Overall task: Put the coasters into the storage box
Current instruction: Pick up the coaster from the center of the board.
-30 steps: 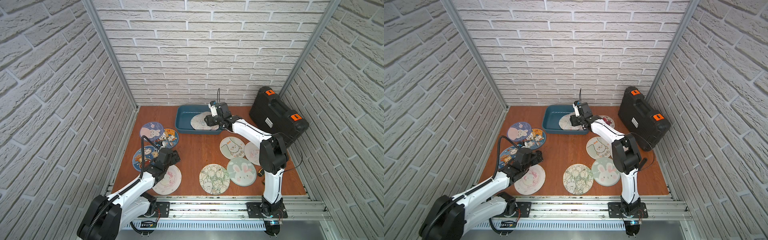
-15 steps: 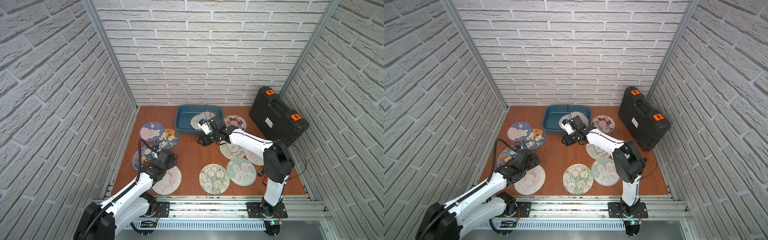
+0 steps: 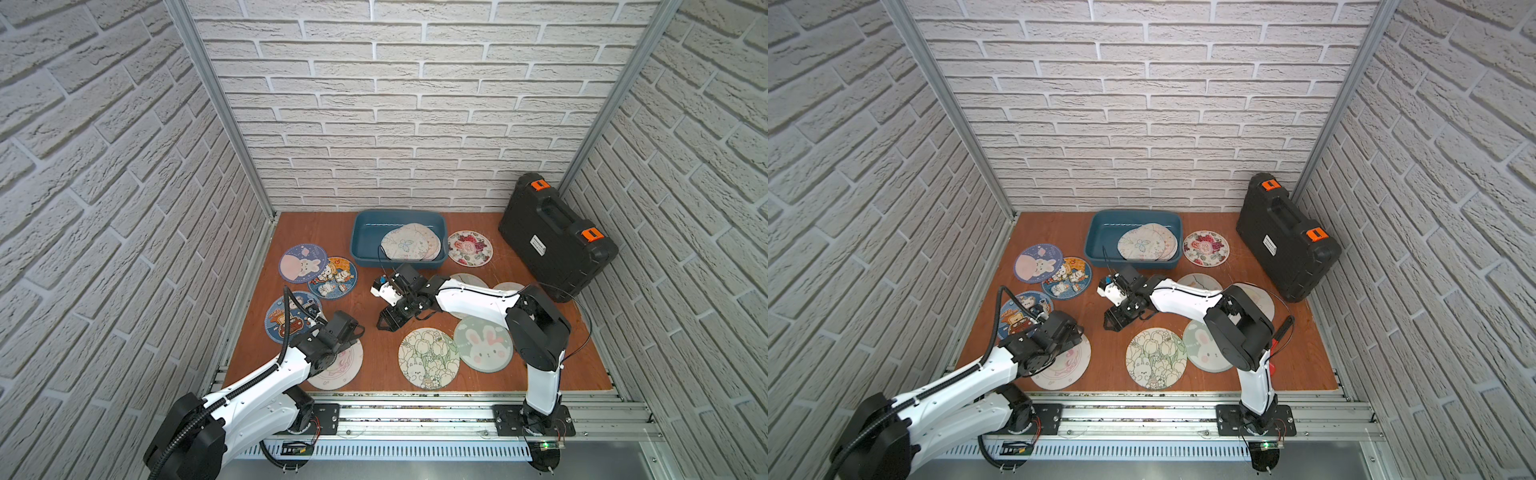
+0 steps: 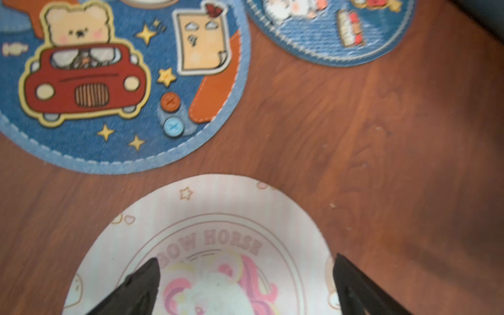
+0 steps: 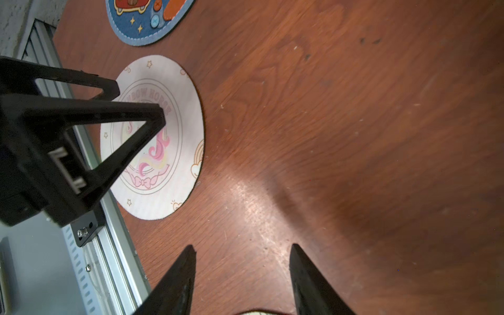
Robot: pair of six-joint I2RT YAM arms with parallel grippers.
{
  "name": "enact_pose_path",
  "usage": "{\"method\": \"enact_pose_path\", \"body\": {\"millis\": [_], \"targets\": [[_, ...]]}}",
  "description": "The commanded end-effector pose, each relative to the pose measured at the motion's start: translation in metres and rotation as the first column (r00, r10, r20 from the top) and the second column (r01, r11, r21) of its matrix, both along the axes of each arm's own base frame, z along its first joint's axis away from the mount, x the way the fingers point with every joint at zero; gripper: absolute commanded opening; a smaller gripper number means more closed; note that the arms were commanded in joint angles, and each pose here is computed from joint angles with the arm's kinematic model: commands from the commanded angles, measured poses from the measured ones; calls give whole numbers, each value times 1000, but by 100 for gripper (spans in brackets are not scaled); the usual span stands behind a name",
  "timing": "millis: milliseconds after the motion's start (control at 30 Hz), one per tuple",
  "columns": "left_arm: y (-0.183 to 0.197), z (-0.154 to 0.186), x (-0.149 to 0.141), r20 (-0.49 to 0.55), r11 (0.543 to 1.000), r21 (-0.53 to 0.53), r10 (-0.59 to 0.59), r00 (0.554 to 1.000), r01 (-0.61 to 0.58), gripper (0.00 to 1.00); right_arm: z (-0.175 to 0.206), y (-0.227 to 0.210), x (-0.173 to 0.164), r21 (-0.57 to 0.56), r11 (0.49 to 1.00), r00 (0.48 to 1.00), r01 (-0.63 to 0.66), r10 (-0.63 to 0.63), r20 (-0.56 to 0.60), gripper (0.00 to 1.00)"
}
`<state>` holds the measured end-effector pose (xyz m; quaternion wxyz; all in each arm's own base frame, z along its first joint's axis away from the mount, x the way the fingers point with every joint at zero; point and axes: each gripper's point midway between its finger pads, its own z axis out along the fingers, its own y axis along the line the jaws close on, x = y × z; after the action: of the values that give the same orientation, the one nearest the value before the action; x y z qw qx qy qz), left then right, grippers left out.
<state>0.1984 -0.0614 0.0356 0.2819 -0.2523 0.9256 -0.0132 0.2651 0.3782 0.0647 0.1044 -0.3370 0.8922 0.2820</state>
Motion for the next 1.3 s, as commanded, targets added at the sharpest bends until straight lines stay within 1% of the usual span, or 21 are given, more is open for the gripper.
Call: {"method": "enact_pose_path", "body": {"millis": [0, 33, 67, 267, 533, 800, 1100, 1200, 1267], "targets": [[8, -11, -4, 24, 995, -29, 98, 995, -97, 98, -5, 17, -11, 26, 1000, 1000, -14, 15, -27, 56], [11, -13, -6, 24, 993, -32, 114, 993, -113, 98, -3, 21, -15, 33, 999, 999, -22, 23, -30, 56], [12, -15, -7, 27, 991, -39, 128, 991, -127, 98, -17, 24, -19, 12, 1000, 998, -29, 30, -51, 56], [17, -18, -7, 72, 982, -76, 179, 981, -173, 98, -30, 42, -34, -1, 998, 995, -61, 61, -76, 57], [18, -24, -7, 133, 962, -173, 233, 963, -209, 98, -43, 62, -44, 7, 997, 991, -79, 79, -111, 57], [17, -24, -5, 146, 962, -181, 231, 962, -204, 98, -58, 73, -50, 12, 996, 982, -85, 86, -169, 57], [13, -27, -3, 140, 965, -182, 215, 967, -188, 98, -68, 89, -60, 63, 992, 963, -105, 117, -242, 56], [12, -26, -2, 145, 965, -186, 213, 966, -185, 98, -70, 94, -61, 81, 991, 956, -108, 126, -264, 55], [12, -26, -2, 149, 964, -191, 214, 965, -184, 98, -71, 97, -63, 88, 990, 953, -111, 131, -272, 51]]}}
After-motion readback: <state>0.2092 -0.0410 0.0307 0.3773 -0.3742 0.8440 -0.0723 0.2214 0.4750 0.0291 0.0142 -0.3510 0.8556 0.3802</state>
